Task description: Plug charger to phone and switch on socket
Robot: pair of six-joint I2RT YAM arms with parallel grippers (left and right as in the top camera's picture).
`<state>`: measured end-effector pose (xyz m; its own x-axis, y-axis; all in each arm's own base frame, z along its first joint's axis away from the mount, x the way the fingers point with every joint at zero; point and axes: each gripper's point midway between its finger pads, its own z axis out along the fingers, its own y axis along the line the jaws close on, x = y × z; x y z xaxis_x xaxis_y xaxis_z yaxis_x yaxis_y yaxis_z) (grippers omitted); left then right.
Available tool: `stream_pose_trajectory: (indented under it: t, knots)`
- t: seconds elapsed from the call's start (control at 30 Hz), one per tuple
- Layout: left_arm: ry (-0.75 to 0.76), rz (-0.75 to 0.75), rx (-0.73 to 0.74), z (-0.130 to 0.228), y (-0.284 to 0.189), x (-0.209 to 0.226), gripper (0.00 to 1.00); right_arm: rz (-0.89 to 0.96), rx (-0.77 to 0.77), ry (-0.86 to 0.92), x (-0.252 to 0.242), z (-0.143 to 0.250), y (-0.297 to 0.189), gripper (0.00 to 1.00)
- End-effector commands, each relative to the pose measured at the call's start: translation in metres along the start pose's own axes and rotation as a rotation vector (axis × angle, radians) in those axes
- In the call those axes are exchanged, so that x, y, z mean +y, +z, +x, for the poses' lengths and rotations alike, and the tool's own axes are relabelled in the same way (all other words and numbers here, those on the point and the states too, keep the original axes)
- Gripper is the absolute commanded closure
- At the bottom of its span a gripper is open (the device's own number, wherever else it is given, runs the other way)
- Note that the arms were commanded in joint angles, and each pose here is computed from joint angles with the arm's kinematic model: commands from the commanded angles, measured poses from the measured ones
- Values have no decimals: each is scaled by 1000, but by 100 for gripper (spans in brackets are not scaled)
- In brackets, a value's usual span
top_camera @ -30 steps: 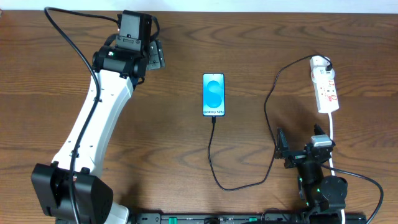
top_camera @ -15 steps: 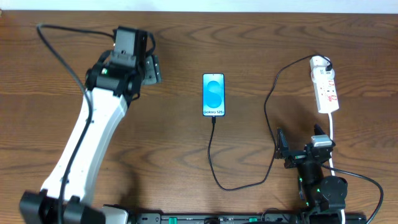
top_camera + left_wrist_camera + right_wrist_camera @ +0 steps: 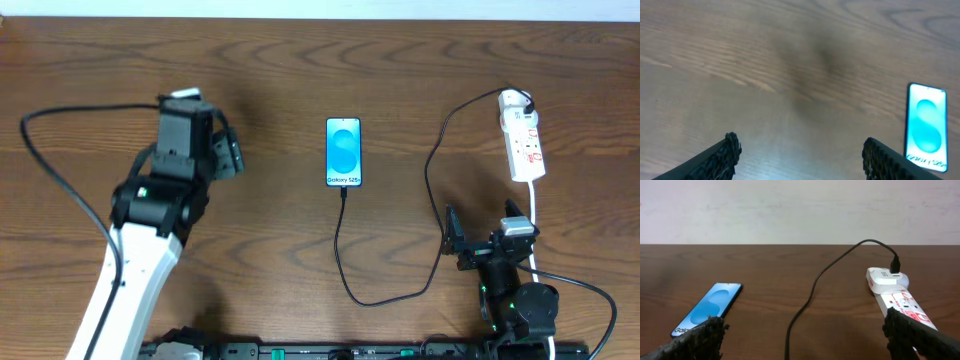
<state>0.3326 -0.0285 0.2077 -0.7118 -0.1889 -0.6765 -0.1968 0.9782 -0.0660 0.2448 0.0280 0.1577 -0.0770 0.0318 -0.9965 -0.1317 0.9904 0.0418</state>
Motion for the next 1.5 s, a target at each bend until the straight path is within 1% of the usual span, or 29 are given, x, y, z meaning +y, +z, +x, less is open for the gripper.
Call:
stream_pose_trajectory:
  t: [0.0,0.27,0.5,0.73,0.83,0.97,1.27,1.47]
  knots:
    - [-10,-14,-13,15,-9,14,20,14,-2,-11,-3,0,0,1]
    - [-33,20,-113,37,-31,27,20,14,-1,-11,-3,0,0,1]
    - [-71,80,-284,52,-26,30,20,14,-1,-11,-3,0,0,1]
    - [-92,120,-394,66,-25,35,20,14,-1,-11,-3,0,0,1]
    - [-69,124,-424,72,-26,37,20,14,-1,-11,-3,0,0,1]
    - [26,197,-487,78,-27,25,20,14,-1,-11,-3,0,0,1]
    - [2,237,-641,83,-30,27,20,14,-1,-11,-3,0,0,1]
    - [-15,228,-681,95,-22,35,20,14,-1,-11,-3,0,0,1]
